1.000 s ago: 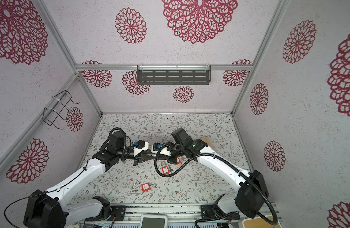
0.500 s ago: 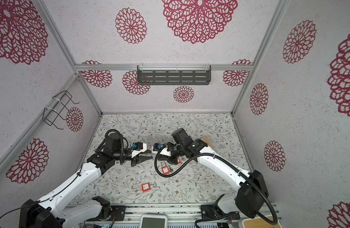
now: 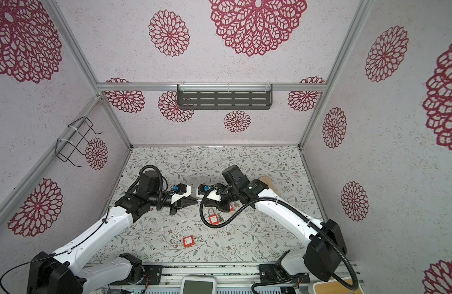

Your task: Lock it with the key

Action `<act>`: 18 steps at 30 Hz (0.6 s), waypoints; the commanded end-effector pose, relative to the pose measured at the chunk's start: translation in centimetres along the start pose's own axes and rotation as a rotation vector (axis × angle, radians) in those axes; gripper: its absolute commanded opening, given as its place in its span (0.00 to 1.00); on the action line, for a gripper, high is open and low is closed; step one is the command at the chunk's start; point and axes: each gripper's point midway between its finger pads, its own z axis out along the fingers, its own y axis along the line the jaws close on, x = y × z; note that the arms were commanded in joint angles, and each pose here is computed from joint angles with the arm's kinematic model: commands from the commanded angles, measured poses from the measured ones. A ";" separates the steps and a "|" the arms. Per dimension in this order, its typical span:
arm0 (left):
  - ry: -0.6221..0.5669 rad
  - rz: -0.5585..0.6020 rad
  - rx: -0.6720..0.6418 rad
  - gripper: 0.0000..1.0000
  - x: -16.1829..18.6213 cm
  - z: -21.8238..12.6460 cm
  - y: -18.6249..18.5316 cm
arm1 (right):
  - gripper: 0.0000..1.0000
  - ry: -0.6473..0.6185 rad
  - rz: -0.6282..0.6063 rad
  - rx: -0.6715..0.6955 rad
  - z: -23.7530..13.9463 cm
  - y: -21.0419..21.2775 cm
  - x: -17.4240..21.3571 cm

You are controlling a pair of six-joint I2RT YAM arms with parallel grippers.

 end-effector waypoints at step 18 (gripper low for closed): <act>-0.045 -0.008 0.083 0.00 -1.4 0.5 -1.0 | 0.00 -0.055 -0.032 0.041 -0.6 -1.3 -1.9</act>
